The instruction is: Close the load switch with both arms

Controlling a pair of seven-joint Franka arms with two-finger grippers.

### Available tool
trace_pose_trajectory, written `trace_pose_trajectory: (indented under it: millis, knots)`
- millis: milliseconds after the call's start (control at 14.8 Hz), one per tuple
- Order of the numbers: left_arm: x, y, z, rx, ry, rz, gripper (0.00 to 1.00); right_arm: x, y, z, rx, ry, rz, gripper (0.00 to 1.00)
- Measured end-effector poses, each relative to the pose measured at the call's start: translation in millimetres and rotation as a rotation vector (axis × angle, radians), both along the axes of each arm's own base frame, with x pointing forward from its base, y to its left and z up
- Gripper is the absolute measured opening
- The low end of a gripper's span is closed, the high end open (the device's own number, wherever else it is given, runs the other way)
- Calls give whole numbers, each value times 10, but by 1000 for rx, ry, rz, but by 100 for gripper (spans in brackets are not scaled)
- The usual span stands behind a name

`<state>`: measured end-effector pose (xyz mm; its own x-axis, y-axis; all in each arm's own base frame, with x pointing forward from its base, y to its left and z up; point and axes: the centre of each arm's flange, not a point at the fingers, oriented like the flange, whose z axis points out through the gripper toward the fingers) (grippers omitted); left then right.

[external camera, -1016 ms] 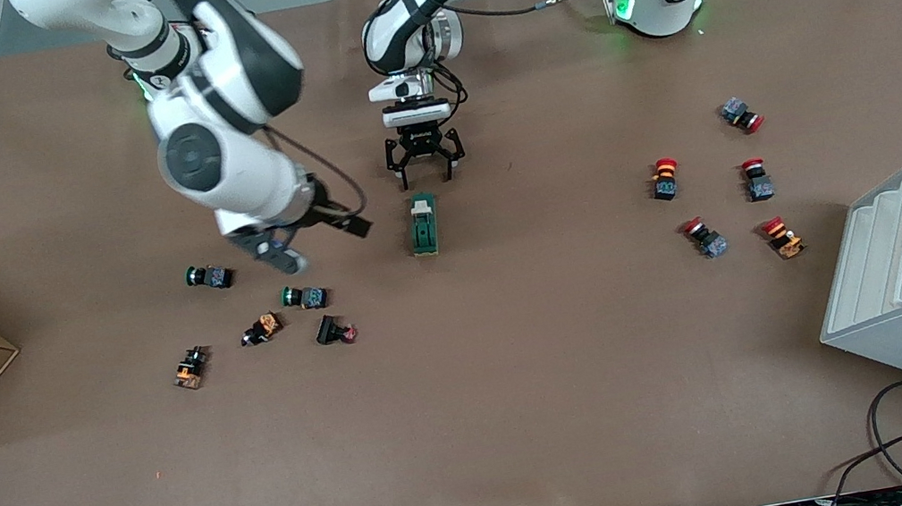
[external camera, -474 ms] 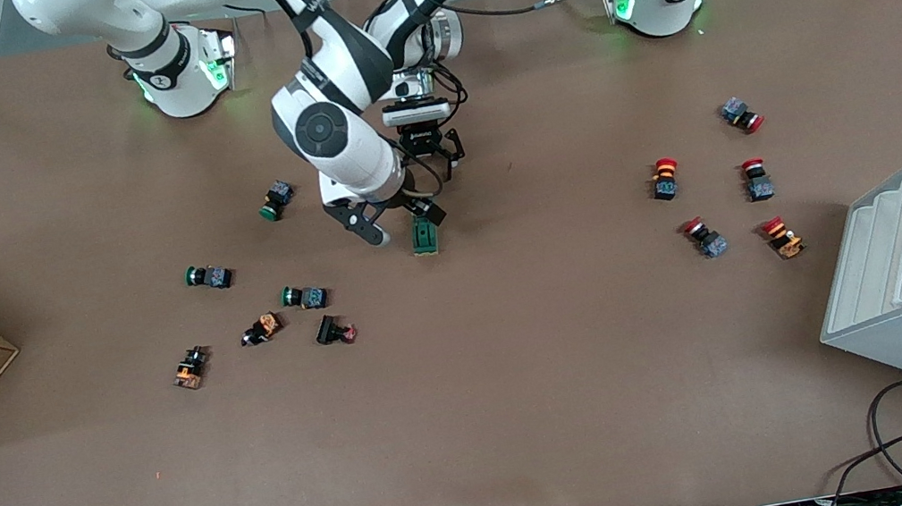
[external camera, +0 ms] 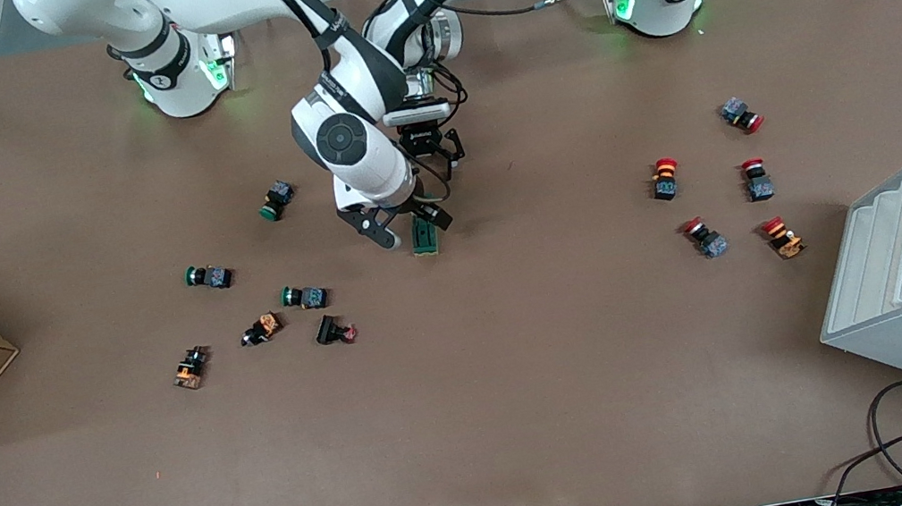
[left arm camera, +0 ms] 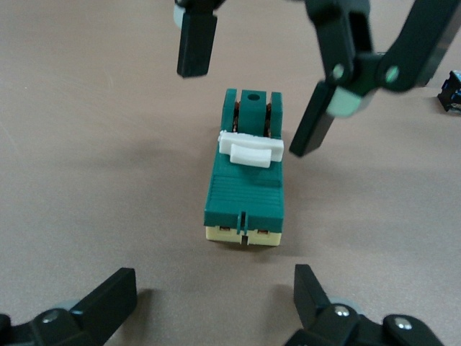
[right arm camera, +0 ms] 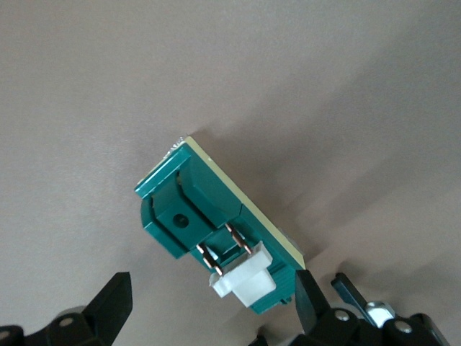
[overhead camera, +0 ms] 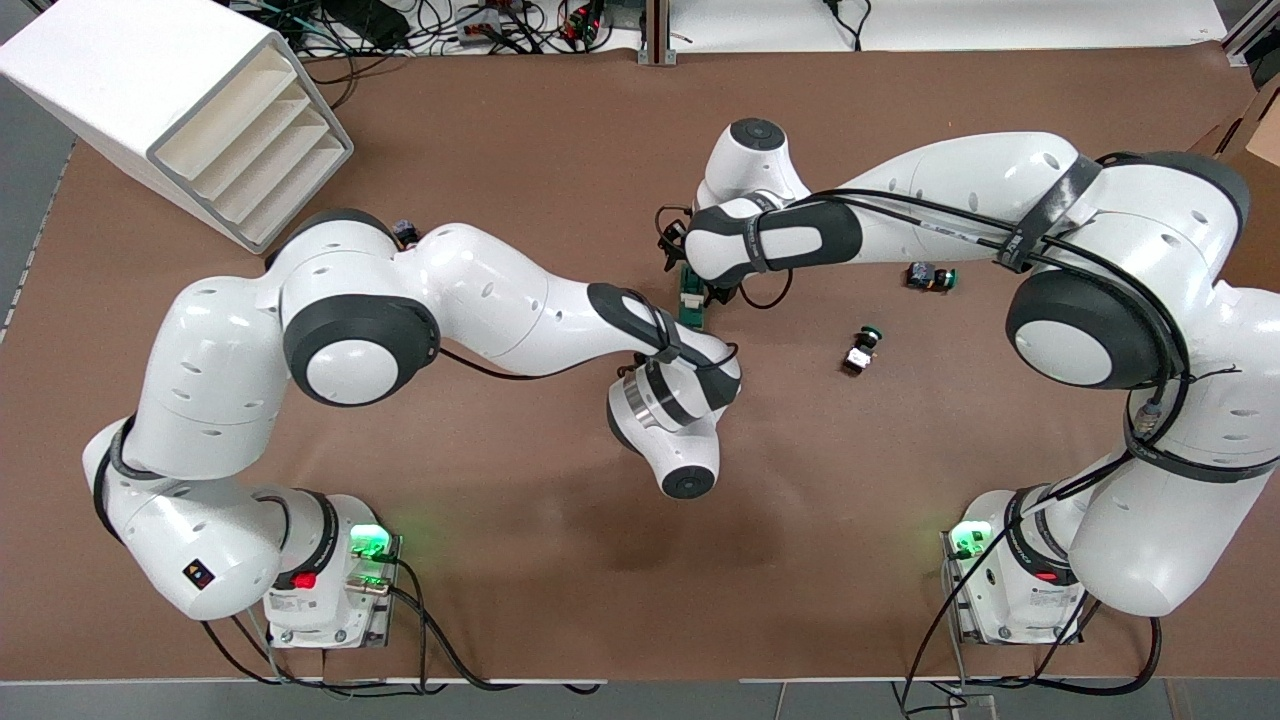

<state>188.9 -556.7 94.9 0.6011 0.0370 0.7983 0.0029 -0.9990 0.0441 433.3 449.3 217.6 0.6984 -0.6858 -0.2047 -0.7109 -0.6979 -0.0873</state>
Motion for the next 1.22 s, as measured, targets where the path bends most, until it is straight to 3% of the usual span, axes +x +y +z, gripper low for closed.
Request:
trace_pose_trajectory:
  millis: [474,1219]
  knots:
    - [5,-8,-7,0,-2,3,97,-68,76,-229,2,-28,6,100]
    - [32,-31,-5,-5,-3,8,97,10,97,-151,12,-27,-61,100]
